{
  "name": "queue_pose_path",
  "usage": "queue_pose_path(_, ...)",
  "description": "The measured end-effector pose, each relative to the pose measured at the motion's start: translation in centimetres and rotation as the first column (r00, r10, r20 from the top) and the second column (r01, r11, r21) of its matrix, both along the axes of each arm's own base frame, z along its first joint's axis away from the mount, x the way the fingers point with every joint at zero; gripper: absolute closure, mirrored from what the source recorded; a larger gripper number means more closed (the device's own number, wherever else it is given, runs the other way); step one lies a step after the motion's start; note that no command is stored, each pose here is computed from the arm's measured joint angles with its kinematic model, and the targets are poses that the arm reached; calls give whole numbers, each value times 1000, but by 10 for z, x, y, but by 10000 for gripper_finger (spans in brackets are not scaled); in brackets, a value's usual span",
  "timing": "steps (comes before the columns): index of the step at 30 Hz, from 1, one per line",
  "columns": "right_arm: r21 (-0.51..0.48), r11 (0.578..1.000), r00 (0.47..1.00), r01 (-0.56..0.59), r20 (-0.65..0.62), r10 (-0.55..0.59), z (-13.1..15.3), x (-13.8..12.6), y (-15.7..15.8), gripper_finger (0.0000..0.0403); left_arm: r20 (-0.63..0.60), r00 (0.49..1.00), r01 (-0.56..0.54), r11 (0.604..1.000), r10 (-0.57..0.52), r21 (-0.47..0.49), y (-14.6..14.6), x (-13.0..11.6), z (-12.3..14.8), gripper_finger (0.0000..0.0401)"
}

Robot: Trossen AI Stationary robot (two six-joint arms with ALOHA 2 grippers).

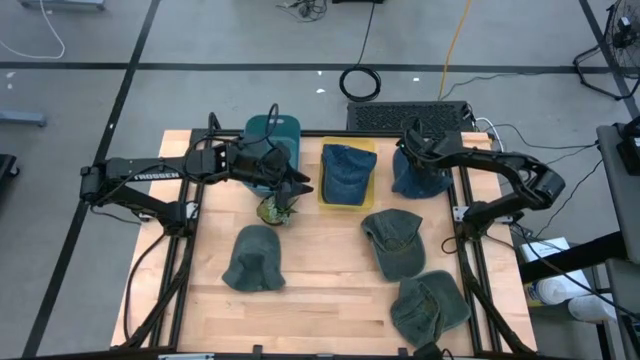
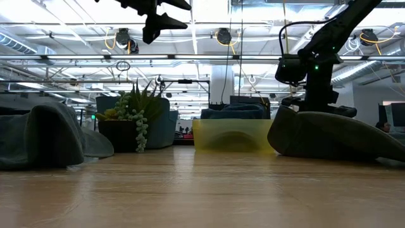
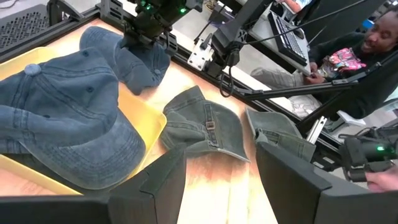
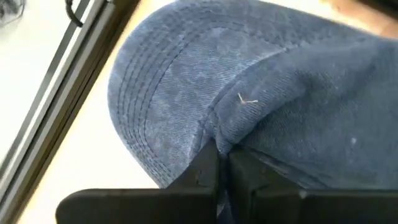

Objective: Pick & Place hat
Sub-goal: Put the blue cap into the yellow bin

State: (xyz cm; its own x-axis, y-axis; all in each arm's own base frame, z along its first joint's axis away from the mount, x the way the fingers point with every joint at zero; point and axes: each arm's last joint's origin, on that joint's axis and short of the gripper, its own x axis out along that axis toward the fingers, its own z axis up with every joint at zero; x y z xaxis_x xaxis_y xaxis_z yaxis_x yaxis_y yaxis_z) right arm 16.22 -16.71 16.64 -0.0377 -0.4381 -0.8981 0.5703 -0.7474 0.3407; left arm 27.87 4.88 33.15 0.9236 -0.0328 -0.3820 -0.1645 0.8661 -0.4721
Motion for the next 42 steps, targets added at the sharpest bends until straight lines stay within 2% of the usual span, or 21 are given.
queue_pose_path(8, -107, 982, 984, -154, -109, 142, 11, -9, -14, 402, 0, 1000, 3, 1000, -3, 8, 0, 0, 0, 199)
queue_pose_path(15, -295, 909, 955, -293, -130, 266, 30, -9, -32, 402, 1, 1000, 17, 999, -17, 51, 0, 0, 0, 199)
queue_pose_path(21, -342, 849, 913, -402, -220, 344, 46, -17, -33, 402, 2, 1000, 17, 999, -17, 50, 0, 0, 0, 199)
queue_pose_path(28, -409, 710, 817, -574, -340, 466, 74, -29, -30, 403, 13, 1000, 16, 999, -16, 51, 0, 0, 1, 199)
queue_pose_path(38, -476, 508, 696, -718, -493, 522, 112, -49, -10, 403, 58, 998, 4, 999, -6, 35, 1, 2, 5, 199)
queue_pose_path(42, -493, 399, 633, -773, -563, 531, 127, -54, -1, 403, 57, 998, 2, 1000, -4, 30, 1, 2, 5, 199)
